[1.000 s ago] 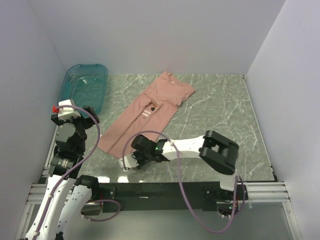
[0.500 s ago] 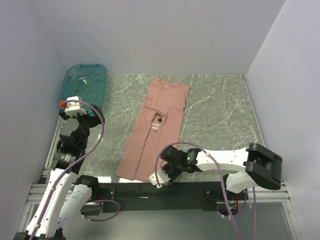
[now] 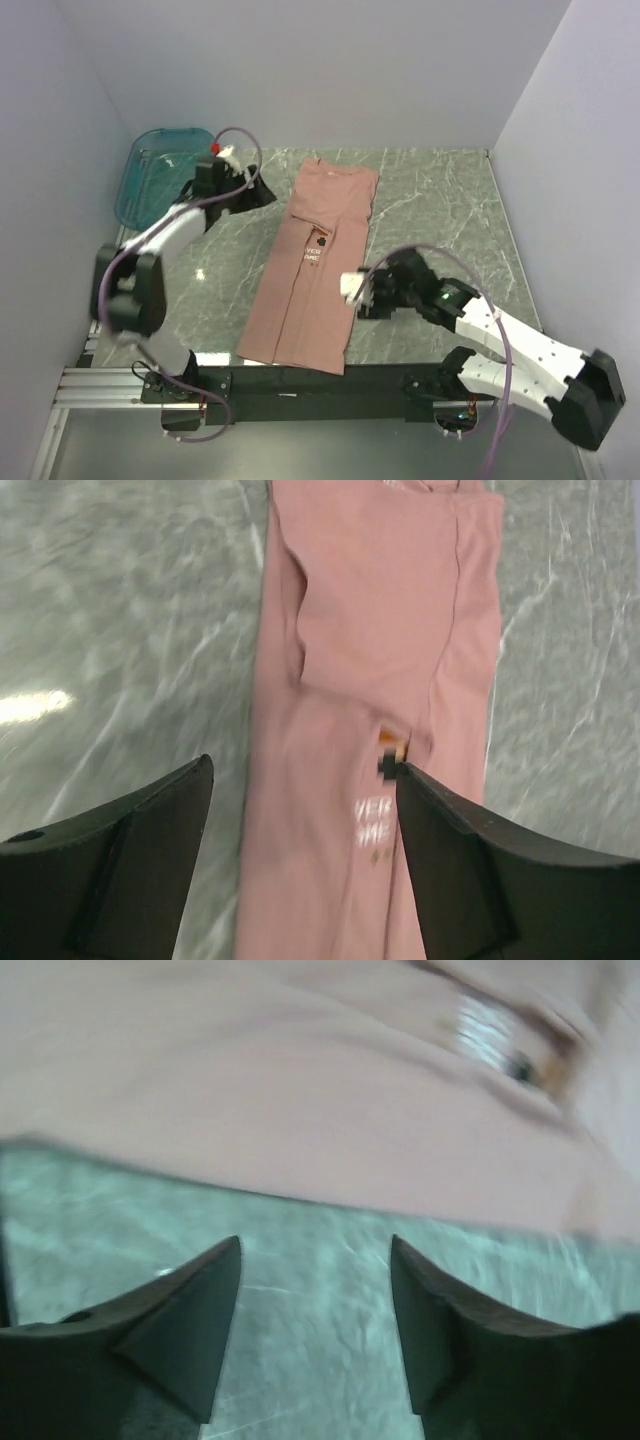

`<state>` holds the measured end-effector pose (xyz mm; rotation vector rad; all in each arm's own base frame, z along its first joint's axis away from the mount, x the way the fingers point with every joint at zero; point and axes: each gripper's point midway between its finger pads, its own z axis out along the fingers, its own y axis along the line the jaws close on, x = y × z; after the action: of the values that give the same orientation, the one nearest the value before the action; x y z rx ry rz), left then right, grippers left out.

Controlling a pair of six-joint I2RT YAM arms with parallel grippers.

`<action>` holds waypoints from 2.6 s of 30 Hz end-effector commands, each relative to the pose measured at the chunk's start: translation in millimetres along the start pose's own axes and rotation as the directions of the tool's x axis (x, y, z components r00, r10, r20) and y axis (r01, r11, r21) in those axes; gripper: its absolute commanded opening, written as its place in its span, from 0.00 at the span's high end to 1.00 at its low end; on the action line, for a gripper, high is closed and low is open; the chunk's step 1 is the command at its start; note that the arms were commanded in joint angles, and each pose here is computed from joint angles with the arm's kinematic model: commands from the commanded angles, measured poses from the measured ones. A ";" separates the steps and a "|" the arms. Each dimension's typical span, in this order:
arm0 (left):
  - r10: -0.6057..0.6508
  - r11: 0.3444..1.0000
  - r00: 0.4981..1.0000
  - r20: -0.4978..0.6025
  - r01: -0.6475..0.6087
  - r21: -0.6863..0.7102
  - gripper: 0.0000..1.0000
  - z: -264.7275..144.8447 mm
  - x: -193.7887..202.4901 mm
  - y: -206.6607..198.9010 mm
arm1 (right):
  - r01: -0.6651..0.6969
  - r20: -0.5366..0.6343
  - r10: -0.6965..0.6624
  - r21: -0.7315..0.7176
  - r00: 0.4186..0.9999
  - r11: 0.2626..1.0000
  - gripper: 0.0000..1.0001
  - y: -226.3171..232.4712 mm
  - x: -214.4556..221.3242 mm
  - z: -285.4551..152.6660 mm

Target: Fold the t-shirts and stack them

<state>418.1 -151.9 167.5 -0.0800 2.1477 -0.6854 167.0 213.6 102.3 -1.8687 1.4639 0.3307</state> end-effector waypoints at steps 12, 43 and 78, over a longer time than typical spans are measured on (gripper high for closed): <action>-0.051 0.996 0.974 -0.222 0.034 -0.079 0.31 172.2 -7.8 9.6 | -0.631 0.271 0.572 0.252 0.774 0.734 0.32 -112.7 22.1 -85.4; -0.220 0.971 0.948 -0.231 0.192 -0.141 1.00 187.7 -0.3 58.5 | -0.643 0.290 0.575 0.301 0.765 0.704 0.32 -115.0 36.1 -92.1; -0.265 0.948 0.959 0.103 0.279 -0.151 0.47 109.1 -125.4 68.8 | -0.623 0.206 0.589 0.299 0.782 0.723 0.30 -105.9 50.8 -92.6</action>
<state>591.6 -101.6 54.8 -0.6844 2.3350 -0.5908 263.9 124.5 172.9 -0.9767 1.9166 0.4258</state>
